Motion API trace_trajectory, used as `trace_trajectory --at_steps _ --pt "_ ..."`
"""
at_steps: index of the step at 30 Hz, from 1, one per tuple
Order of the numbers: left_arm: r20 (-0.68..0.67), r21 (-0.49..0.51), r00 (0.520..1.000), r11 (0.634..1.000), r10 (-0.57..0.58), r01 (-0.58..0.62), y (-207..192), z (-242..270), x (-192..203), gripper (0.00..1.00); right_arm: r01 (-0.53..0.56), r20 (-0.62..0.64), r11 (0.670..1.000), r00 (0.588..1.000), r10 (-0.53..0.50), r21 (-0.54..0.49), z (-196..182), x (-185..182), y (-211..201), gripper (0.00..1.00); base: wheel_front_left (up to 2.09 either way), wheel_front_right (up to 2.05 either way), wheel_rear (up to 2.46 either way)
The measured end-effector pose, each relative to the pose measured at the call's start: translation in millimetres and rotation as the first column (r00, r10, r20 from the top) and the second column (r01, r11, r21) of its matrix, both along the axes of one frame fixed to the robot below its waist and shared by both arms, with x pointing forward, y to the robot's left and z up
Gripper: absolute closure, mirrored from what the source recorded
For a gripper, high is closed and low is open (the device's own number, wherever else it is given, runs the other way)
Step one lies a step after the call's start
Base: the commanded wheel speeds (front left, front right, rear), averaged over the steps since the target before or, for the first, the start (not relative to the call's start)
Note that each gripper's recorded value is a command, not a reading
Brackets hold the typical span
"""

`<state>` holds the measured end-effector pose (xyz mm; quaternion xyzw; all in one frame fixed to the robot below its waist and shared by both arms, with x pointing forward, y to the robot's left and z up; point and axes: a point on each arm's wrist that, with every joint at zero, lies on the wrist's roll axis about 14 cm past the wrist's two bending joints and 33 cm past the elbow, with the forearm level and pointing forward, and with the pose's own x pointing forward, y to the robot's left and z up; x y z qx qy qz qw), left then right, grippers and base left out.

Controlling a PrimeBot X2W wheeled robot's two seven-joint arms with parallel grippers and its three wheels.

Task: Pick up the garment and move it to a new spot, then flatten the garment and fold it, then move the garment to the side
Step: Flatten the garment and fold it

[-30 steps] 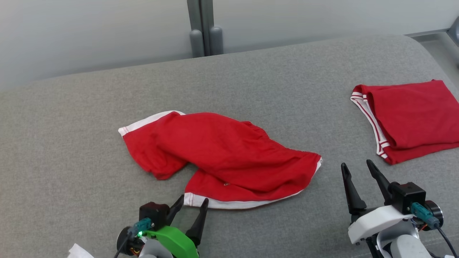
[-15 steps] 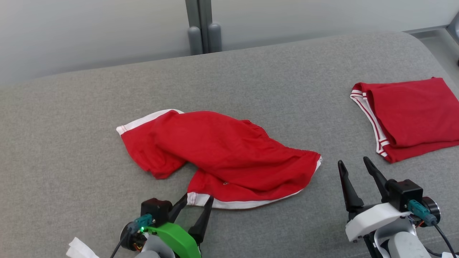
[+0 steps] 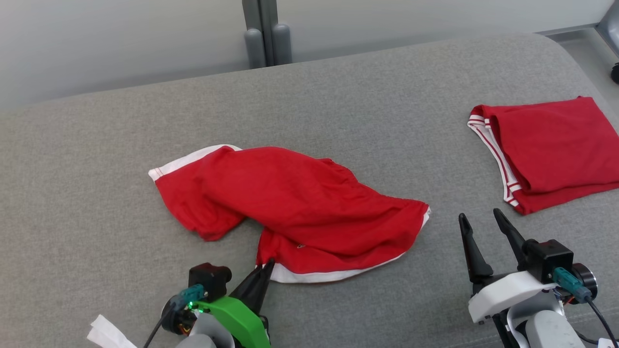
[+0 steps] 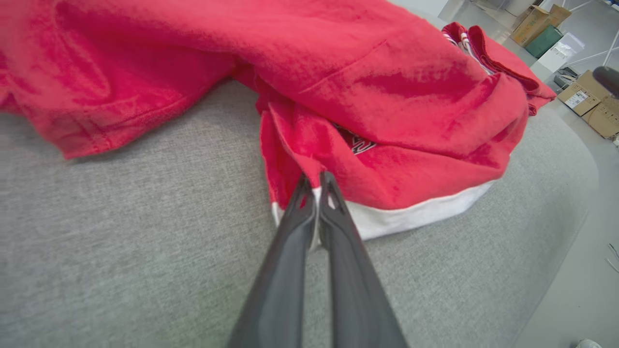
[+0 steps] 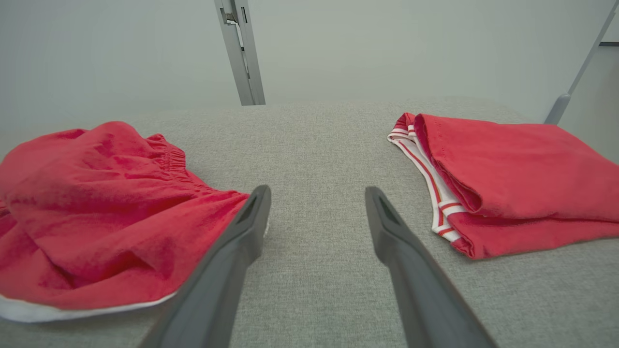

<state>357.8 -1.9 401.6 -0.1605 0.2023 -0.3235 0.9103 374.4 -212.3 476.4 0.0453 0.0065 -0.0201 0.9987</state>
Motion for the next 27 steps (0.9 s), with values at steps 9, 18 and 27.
trace_trajectory --at_steps 9,18,27 --pt "0.087 -0.015 0.986 0.989 0.145 -0.144 40.5 22.7 28.4 1.00 -0.041 -0.024 0.999 0.999 0.041 -0.002 -7.6 6.0 13.1 0.00 0.00 0.00 0.00" --pt "0.122 -0.004 0.953 0.960 0.277 -0.279 80.2 25.8 30.2 1.00 -0.207 -0.106 0.978 0.973 0.205 -0.012 -32.8 7.9 66.3 0.00 0.00 0.00 0.00" --pt "0.135 -0.004 0.916 0.925 0.378 -0.381 108.5 27.3 31.8 1.00 -0.297 -0.159 0.954 0.945 0.287 -0.043 -47.8 1.0 81.0 0.00 0.00 0.00 0.00"
